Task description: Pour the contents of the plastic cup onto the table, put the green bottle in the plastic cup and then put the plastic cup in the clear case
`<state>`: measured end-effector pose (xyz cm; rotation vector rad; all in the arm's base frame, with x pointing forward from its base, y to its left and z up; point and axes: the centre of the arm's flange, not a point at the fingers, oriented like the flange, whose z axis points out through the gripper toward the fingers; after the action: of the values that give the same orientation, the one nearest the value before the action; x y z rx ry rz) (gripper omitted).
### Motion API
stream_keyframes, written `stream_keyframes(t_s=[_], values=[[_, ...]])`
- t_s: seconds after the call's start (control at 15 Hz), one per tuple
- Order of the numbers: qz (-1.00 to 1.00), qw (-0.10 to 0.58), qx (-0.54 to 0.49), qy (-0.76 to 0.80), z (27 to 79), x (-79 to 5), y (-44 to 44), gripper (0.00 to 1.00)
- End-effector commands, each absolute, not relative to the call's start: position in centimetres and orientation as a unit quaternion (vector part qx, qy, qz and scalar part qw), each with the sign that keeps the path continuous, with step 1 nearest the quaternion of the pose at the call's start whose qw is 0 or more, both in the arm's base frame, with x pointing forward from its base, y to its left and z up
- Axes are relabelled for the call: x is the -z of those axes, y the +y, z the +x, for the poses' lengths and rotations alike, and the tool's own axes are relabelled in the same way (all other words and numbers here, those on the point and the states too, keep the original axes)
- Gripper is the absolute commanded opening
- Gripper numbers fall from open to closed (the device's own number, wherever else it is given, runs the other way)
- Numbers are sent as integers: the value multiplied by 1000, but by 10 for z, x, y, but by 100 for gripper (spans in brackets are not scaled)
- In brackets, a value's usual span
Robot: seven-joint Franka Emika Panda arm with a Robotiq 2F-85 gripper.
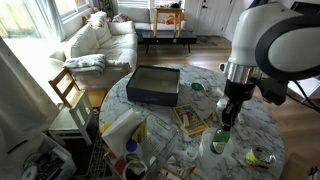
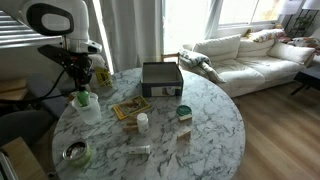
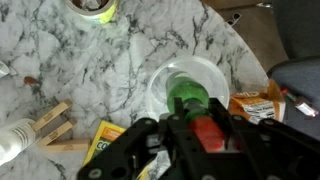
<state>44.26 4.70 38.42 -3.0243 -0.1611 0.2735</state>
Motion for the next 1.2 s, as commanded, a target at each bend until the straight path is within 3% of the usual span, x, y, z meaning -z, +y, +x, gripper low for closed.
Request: stream_keyframes(t_s=[0.0,0.47,0.53,0.6,0.73,1.07,1.13], values=[[-997,20,-61,-43,437,-364,52,8],[-998,6,-57,-26,428,-348,59,8],[-998,5,-57,-24,427,-348,59,27],[-998,5,-58,-22,427,-348,60,56],[-998,5,-61,-13,427,-349,60,63],[-998,9,-55,3,430,-354,56,99],[-999,10,-52,10,432,-356,54,100]])
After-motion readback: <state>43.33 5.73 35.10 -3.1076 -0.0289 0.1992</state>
